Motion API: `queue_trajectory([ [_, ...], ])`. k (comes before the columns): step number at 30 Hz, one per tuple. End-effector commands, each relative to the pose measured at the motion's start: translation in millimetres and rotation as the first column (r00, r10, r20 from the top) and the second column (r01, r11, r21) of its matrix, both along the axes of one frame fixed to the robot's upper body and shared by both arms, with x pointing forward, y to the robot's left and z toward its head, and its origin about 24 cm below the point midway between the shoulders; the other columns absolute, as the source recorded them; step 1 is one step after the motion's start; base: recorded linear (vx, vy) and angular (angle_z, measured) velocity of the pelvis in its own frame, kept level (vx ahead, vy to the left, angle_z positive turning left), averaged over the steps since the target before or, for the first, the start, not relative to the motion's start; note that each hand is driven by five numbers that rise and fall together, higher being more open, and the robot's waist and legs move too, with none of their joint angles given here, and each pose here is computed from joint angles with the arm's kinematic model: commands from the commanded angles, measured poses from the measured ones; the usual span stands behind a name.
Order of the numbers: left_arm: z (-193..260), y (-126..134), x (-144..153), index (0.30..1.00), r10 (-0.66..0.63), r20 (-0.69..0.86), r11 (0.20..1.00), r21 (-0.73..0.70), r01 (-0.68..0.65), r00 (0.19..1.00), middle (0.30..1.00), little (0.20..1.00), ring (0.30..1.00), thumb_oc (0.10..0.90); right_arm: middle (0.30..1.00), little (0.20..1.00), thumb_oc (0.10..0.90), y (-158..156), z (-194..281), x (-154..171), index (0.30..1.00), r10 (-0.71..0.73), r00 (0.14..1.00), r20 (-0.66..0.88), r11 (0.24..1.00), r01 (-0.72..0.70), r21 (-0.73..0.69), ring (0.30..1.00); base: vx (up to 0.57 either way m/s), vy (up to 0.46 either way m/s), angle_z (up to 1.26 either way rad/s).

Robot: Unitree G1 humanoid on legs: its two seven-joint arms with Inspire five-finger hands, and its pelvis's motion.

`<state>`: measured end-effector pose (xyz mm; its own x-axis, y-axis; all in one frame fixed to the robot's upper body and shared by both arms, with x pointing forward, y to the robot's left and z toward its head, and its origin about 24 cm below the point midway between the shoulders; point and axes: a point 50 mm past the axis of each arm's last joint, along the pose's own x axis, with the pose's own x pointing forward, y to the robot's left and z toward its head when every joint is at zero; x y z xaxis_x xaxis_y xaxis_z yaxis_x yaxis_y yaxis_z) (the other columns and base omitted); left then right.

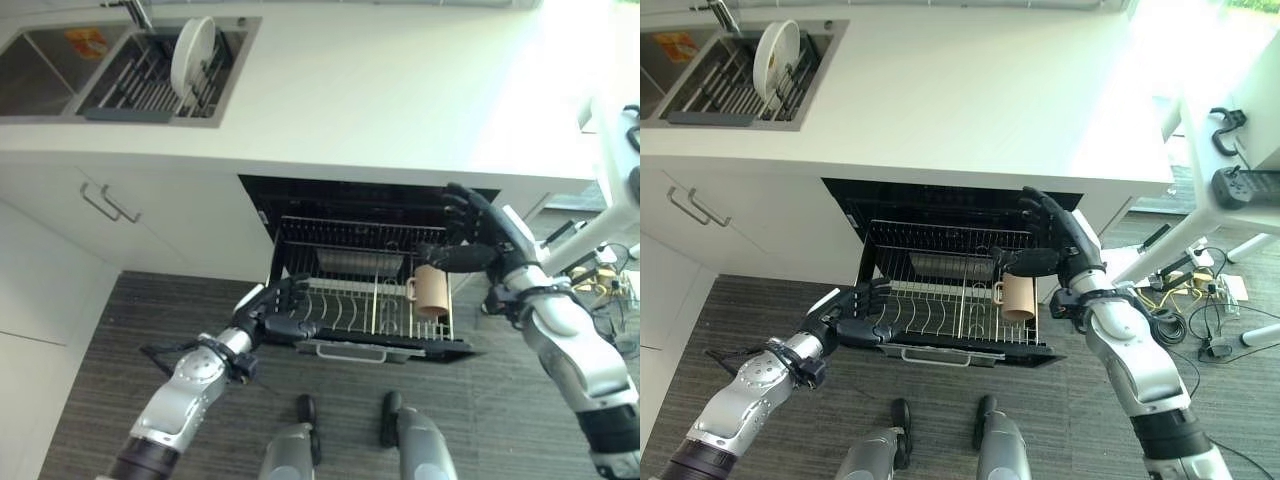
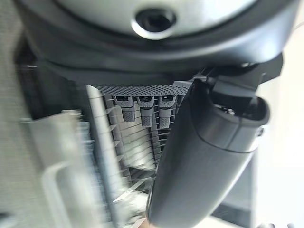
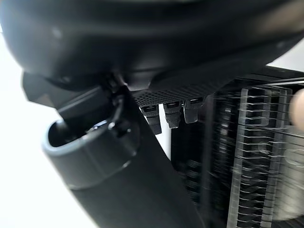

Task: Place the dishes in the dishwasher.

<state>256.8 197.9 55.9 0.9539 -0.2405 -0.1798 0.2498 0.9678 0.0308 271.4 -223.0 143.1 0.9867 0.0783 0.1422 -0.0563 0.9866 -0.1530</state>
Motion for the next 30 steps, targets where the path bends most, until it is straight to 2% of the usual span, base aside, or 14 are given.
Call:
queue_trajectory([
  [1,61.7,3.4,-0.7,0.9,0.063,0.36,0.987,-0.162,-0.005,0.931,0.9,0.9,0.9,0.8,0.9,0.9,0.8,4.3,49.6,-6.4,0.9,0.021,0.942,0.336,1.0,-0.027,0.014,0.9,0.03,0.055,0.0],
  [7,80.1,16.1,-11.1,0.9,0.222,0.453,0.941,-0.331,-0.069,0.864,0.9,0.9,0.9,0.8,0.9,0.9,0.8,4.5,54.2,-26.8,0.9,-0.001,0.906,0.424,0.994,-0.043,0.095,0.9,0.03,0.084,-0.01],
  [12,90.1,24.6,-15.2,0.9,0.268,0.493,0.934,-0.343,-0.098,0.828,0.9,0.9,0.9,0.8,0.9,0.9,0.8,4.7,54.8,-33.7,0.9,0.0,0.895,0.445,0.989,-0.066,0.133,0.9,0.03,0.105,-0.04],
  [22,93.0,32.2,-18.0,0.9,0.223,0.496,0.951,-0.301,-0.075,0.839,0.9,0.9,0.9,0.8,0.9,0.9,0.8,-1.7,44.5,-44.8,0.9,-0.05,0.888,0.457,0.974,-0.058,0.219,0.9,0.02,0.107,-0.08],
  [30,97.6,33.4,-18.3,0.9,0.243,0.511,0.935,-0.349,-0.059,0.824,0.9,0.9,0.9,0.8,0.9,0.9,0.8,-6.6,46.3,-47.6,0.9,-0.053,0.875,0.482,0.974,-0.06,0.217,0.9,0.04,-0.115,-0.2],
])
